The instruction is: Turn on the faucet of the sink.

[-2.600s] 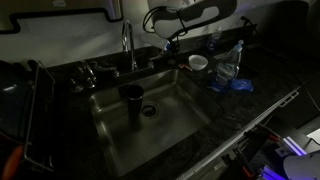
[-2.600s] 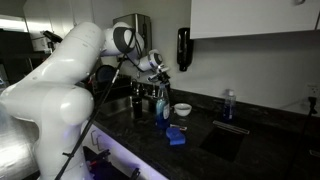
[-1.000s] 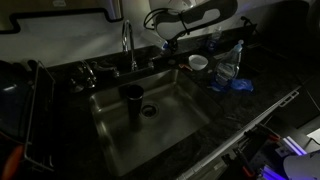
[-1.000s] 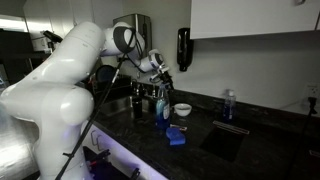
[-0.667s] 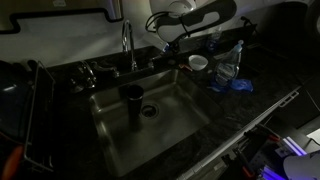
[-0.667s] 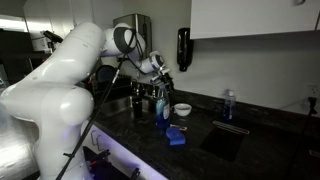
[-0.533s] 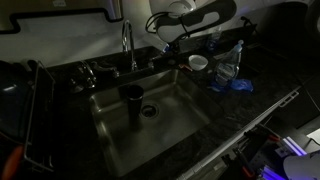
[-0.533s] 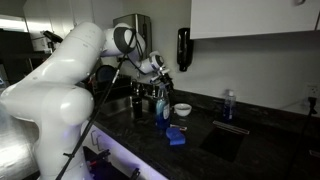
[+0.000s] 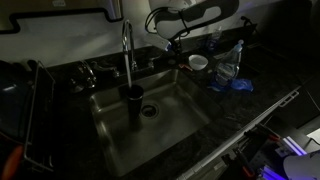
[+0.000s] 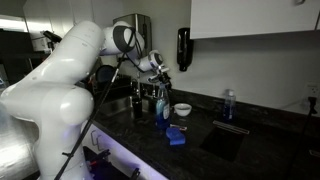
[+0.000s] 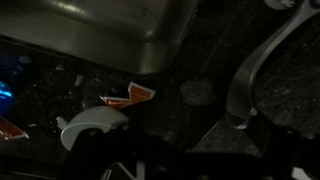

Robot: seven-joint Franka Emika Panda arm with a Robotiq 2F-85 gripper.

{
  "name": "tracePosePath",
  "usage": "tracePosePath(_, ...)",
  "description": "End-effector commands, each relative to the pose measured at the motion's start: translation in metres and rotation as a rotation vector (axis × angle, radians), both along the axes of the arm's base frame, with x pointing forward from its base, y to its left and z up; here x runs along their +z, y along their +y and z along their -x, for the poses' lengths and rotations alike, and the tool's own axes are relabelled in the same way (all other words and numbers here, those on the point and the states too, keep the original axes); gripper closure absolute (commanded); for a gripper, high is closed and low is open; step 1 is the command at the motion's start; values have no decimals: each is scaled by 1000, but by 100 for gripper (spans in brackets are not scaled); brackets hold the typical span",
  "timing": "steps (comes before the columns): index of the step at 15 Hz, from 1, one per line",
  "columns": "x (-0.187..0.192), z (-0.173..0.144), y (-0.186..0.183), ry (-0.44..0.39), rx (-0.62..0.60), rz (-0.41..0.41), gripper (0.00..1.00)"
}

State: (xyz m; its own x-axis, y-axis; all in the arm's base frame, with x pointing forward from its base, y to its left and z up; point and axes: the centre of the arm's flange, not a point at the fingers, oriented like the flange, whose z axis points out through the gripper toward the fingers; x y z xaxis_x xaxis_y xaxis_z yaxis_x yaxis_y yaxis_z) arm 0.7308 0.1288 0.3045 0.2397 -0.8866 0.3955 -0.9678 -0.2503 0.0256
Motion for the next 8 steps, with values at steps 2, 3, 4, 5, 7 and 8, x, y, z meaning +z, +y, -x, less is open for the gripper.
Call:
tracePosePath(2,15,22,3,94,22,-24,0)
tracePosePath(3,17,23,4,80,16,-22,0)
tracePosePath(4,19,23,4,38,-2,-18,0)
tracePosePath(5,23,23,5,4,-11,-23,0)
tracePosePath(7,35,24,8,-60,-30,-32,0)
tracePosePath(8,43,24,11,-99,-42,-45,0)
